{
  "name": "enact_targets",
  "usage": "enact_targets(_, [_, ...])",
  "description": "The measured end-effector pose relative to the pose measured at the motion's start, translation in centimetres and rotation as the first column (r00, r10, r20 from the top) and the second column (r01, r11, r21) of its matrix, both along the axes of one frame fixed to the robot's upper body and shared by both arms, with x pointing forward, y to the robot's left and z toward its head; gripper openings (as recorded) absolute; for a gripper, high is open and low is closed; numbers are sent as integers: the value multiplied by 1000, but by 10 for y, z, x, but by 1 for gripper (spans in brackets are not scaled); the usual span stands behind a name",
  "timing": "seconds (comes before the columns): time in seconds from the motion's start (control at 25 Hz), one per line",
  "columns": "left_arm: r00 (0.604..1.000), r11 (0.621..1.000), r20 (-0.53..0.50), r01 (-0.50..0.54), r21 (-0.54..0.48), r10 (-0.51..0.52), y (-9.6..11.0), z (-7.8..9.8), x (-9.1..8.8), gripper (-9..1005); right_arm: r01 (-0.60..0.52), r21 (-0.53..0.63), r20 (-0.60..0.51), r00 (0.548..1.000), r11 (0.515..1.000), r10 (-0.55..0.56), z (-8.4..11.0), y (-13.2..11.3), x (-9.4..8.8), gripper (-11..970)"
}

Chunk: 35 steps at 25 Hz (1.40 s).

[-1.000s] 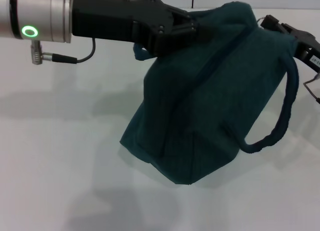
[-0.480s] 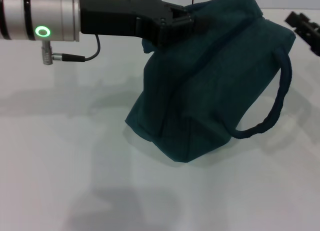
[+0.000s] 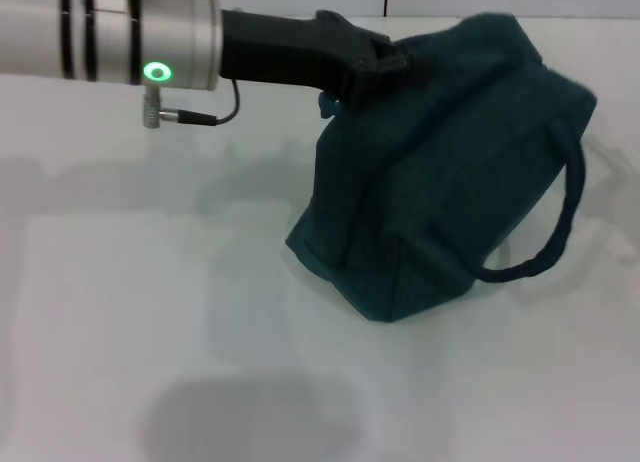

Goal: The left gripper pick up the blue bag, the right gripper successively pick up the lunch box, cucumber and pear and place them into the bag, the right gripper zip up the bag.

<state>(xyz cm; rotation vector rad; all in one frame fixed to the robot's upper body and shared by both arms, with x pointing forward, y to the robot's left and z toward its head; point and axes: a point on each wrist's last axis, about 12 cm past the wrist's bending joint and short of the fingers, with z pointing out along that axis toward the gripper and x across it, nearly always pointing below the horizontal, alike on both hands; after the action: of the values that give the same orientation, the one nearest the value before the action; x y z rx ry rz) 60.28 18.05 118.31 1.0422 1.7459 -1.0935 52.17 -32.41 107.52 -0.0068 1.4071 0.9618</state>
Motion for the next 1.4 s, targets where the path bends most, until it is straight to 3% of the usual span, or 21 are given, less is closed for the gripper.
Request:
enact_targets(0.24, [998,997,6,-65,32,65,-2,-14,11,46,-22,11,25,999,1000,22,0,0,-9,870])
enact_targets(0.36, [989,989,11,-146,39,146,3,-22,16,46,-25,13,31,999,1000,25,1,0,-10,879])
enact_targets(0.6, [974,974,-25,-227,1,227,7,-28,20,148,-36,16,46,998,999,35,4,0,-10,888])
enact_targets(1.04, [950,924,-112,-311,-222,292,29,-30,7,375,-76,5,81,994,997,75,10,1,-9,888])
enact_targets(1.24, [971,906,-106,-240,-349,216,42,-20,-13,613,-215,-77,149,963,974,224,23,15,-4,888])
enact_targets(1.4, [979,908,-44,-199,-368,197,60,-15,-29,751,-327,-215,212,904,920,371,34,31,-1,888])
